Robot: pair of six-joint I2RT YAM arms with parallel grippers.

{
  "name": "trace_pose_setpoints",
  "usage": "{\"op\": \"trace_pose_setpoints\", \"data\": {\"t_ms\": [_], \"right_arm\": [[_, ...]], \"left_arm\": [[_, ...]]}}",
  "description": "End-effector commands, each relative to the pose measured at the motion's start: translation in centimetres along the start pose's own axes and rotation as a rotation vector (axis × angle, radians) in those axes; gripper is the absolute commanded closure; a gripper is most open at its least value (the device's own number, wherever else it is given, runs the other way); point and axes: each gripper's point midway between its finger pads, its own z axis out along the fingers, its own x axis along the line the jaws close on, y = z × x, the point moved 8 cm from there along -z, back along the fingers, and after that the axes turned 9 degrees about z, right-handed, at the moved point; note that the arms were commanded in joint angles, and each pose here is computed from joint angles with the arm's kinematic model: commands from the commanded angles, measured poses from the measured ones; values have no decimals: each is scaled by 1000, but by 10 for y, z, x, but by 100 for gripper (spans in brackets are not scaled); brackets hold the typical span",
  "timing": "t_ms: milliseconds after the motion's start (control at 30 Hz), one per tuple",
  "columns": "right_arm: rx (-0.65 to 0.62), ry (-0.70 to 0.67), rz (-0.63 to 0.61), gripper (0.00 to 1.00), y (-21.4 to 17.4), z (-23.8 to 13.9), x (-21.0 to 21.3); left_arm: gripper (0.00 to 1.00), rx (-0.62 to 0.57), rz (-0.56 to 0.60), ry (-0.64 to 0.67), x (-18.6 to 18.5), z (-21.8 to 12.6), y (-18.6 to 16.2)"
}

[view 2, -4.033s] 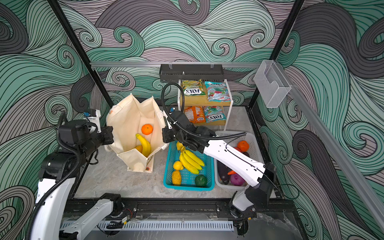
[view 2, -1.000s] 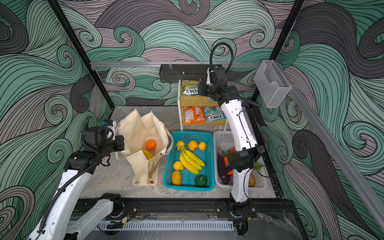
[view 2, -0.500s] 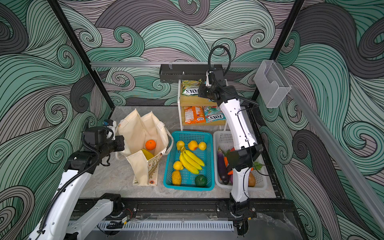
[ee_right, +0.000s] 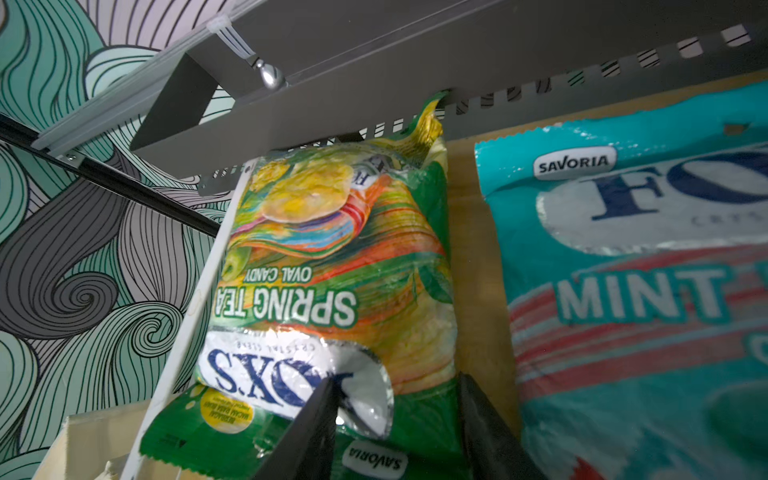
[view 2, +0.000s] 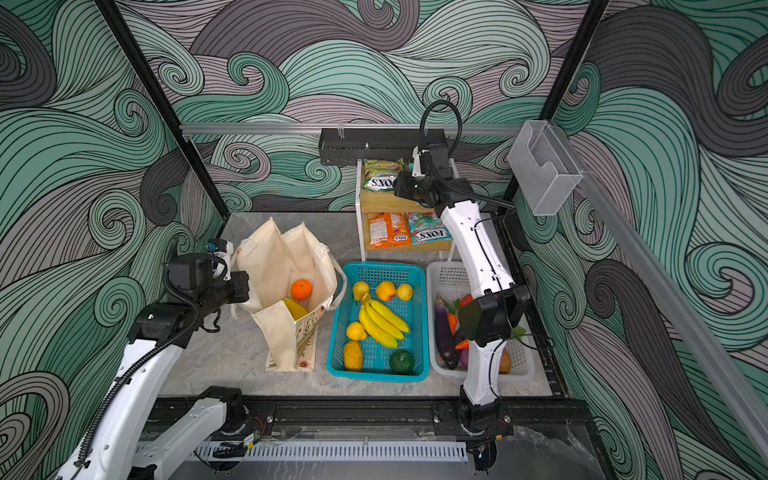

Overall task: Place the food into the grocery bag and tie it
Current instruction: 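Grasp the green Fox's Spring Tea candy bag on the shelf with the right gripper, then pull the candy bag off the shelf and carry it over the tote bag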

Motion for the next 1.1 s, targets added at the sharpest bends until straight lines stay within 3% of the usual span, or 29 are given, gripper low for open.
{"op": "trace_pose_setpoints", "data": {"t_ms": [0, 233, 367, 400, 1067], "right_arm": [[-25, 45, 32, 56, 2, -7, 2], [-29, 66, 39, 70, 3, -9, 4], [-42, 106, 34, 96, 7, -14, 10], [-41, 123, 33, 97, 8, -17, 13], [-153, 394, 0, 100, 44, -94, 68]], "left_arm": [[100, -11, 4, -2, 1, -4, -1], [100, -8, 4, -4, 1, -3, -1], [100, -9, 4, -2, 1, -3, -1], [100, -9, 4, -3, 1, -3, -1], [100, -15, 4, -8, 1, -5, -1]]}}
